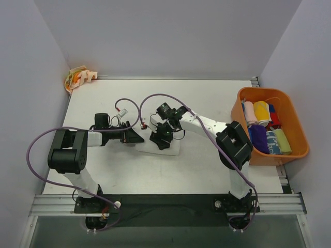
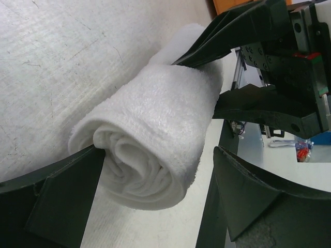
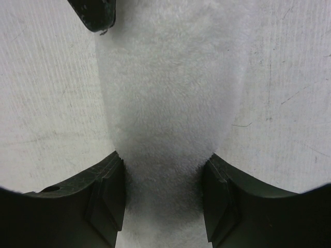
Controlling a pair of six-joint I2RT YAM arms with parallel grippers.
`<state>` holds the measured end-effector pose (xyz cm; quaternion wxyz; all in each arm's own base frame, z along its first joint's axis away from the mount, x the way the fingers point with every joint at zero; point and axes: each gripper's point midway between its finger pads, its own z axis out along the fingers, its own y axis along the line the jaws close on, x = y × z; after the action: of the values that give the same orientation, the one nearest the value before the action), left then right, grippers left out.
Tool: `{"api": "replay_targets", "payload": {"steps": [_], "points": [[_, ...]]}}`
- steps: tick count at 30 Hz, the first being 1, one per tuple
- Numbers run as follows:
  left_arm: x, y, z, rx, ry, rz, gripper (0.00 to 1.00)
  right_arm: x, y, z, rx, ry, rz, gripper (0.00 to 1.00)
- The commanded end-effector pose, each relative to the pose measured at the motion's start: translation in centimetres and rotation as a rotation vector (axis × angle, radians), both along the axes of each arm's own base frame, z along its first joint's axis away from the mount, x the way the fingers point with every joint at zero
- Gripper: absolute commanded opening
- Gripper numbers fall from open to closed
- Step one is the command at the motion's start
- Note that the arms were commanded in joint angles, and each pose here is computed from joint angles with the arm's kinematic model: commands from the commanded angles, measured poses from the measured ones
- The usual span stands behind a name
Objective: Roll the towels
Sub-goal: Roll the towel, then place the rolled towel into the container
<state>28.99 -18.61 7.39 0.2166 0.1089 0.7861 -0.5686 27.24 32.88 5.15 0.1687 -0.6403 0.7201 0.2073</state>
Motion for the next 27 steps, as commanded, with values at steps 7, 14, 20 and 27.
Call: {"api": "replay_targets", "payload": {"steps": [7,14,20,27], "points": [[0.1,-0.7,-1.4,-0.026,0.080,0.018,0.47,-1.8,-2.3,-3.2,-0.136,0.093,0.022,0.57],[-0.4,-0.5,-2.7,0.002,0.303,0.048,0.00,0.5,-3.4,-1.0,-0.191,-0.061,-0.026,0.73],[-1.0,-0.1,-3.3,0.066,0.454,0.009,0.00,0.9,-4.2,0.8,-0.242,-0.242,-0.014,0.91],[-1.0,0.6,-3.8,0.177,0.547,0.075,0.00,0.2,-3.4,1.0,-0.249,-0.372,0.005,0.93]]}}
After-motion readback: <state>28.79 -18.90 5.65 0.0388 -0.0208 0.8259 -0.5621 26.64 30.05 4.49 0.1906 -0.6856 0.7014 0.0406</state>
